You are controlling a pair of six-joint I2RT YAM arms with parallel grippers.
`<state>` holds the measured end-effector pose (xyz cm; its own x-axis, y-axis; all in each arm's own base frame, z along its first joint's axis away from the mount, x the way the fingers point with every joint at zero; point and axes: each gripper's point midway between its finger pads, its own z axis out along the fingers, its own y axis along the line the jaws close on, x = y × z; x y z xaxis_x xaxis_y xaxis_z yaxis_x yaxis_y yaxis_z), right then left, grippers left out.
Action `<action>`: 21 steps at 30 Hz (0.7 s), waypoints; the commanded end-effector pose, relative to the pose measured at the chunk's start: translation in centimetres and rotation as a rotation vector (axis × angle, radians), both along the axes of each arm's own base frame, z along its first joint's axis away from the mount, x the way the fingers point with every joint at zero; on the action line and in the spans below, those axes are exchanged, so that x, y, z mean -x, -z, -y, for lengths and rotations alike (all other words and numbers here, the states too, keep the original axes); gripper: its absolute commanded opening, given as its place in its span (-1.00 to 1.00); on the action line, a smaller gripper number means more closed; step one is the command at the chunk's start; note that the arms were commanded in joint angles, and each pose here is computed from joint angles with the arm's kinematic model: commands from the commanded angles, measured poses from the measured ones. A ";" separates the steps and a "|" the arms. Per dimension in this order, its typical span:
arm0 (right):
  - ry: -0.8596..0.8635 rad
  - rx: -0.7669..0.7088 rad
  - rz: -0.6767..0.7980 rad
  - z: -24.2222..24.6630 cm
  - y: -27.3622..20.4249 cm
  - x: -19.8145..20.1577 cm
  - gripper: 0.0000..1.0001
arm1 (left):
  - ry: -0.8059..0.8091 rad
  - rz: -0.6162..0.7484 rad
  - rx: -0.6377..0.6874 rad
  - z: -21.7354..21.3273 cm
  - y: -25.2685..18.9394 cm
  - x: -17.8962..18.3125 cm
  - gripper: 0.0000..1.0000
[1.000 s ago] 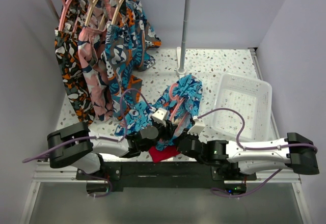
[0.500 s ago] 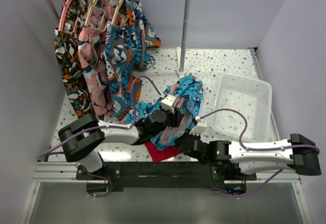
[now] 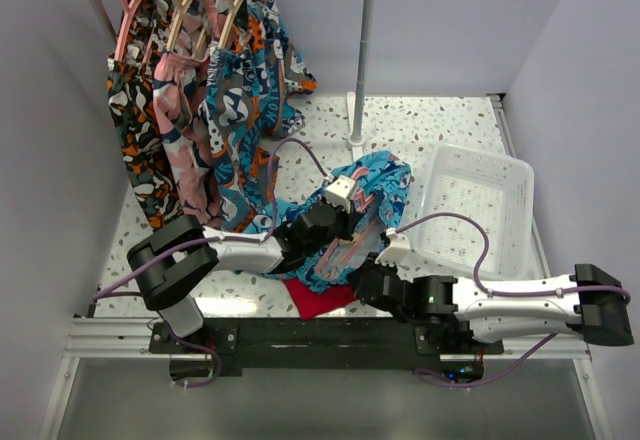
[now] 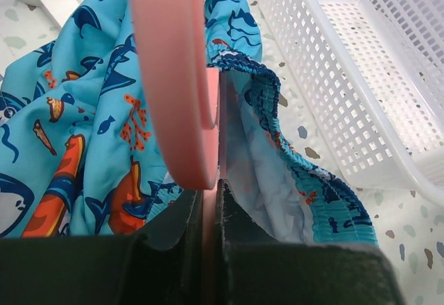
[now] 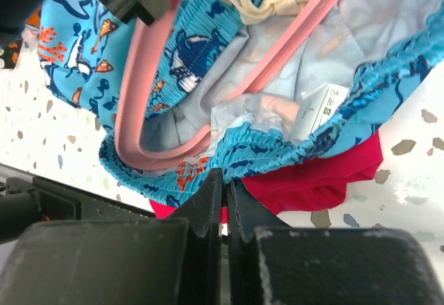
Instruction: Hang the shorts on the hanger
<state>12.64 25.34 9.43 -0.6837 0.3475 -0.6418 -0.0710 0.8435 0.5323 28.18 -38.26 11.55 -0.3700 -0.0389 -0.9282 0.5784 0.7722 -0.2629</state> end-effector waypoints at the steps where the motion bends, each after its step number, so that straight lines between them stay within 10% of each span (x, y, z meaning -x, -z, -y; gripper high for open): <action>1: 0.030 -0.041 0.128 -0.5 -6.5 -1.7 -1.00 | -0.040 0.071 0.145 0.5 -5.6 -1.0 -1.00; 21: 0.016 0.002 0.538 3.0 -33.1 -5.0 -1.00 | -0.235 0.182 0.317 -6.6 -29.3 3.5 -1.00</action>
<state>15.88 25.77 38.68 -0.3817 0.3819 -0.8417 -0.3646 0.7746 0.5168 26.10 -33.19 35.41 -0.1546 -0.3829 -0.9108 0.4448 0.7962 -0.4102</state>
